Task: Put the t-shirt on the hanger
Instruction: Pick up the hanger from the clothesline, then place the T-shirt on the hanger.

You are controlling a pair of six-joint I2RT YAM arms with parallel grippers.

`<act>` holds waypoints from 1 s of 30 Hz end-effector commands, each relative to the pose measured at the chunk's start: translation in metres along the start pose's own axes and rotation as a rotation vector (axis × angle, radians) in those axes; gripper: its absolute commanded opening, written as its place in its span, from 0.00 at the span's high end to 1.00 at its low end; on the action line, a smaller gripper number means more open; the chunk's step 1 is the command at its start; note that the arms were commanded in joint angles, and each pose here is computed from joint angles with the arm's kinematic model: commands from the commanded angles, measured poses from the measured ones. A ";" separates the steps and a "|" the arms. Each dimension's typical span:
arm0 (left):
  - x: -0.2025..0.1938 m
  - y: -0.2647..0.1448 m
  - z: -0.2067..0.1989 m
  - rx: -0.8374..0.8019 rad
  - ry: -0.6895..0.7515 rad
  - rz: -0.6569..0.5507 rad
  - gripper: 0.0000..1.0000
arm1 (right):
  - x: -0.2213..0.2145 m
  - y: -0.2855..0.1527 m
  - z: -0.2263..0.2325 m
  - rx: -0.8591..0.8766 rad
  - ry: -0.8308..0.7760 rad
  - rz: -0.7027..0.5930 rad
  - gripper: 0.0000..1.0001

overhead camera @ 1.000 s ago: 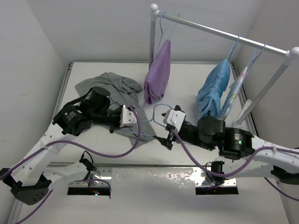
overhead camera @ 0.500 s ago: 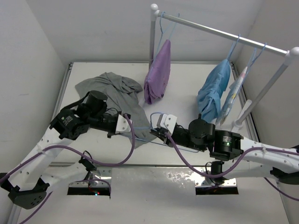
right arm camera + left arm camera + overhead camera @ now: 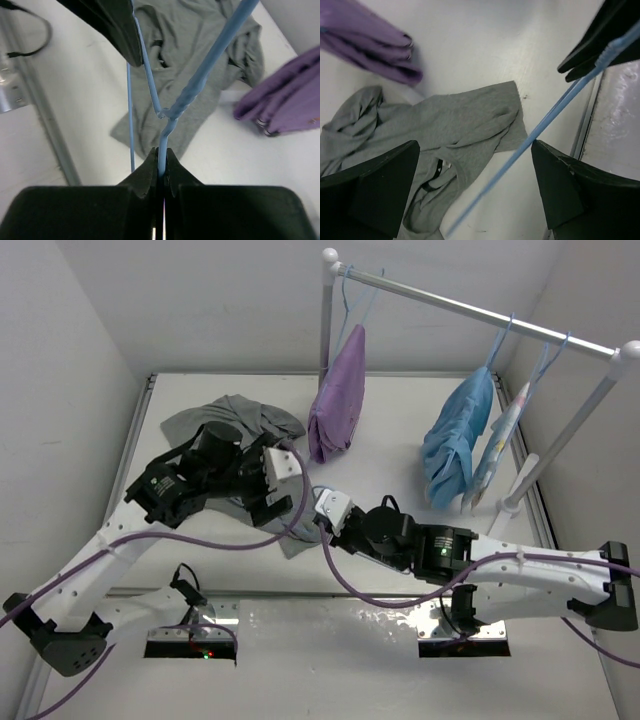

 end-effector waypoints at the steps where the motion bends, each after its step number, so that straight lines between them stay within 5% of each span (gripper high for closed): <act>1: 0.039 -0.022 0.039 0.262 -0.127 -0.131 0.08 | 0.001 0.005 -0.008 -0.097 0.059 0.000 1.00; 9: 0.040 -0.038 0.065 0.346 -0.200 -0.127 0.05 | -0.022 0.014 -0.006 -0.117 0.072 0.060 1.00; 12: 0.020 -0.036 0.092 0.452 -0.237 -0.078 0.13 | -0.022 0.015 -0.005 -0.108 0.081 0.045 1.00; 16: -0.075 -0.053 0.185 0.456 -0.585 0.030 0.19 | -0.022 0.016 -0.004 -0.100 0.077 0.040 1.00; 19: -0.128 -0.060 0.208 0.383 -0.750 0.094 0.20 | -0.021 0.018 -0.002 -0.089 0.079 0.033 1.00; 22: -0.170 -0.036 0.212 0.381 -0.774 0.158 0.19 | -0.022 0.021 -0.002 -0.095 0.072 0.034 1.00; 30: -0.207 -0.021 0.224 0.532 -0.730 0.188 0.17 | -0.021 0.034 -0.001 -0.092 0.060 0.061 1.00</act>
Point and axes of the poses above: each gripper's point midway between its finger pads, its own y axis out along the fingers, its own z axis along the line the jaws close on, x = y × z, the point moved 5 cm from there along -y, back along the fingers, and after that the axes turned 14 degrees about -y, right-handed, at the moved point
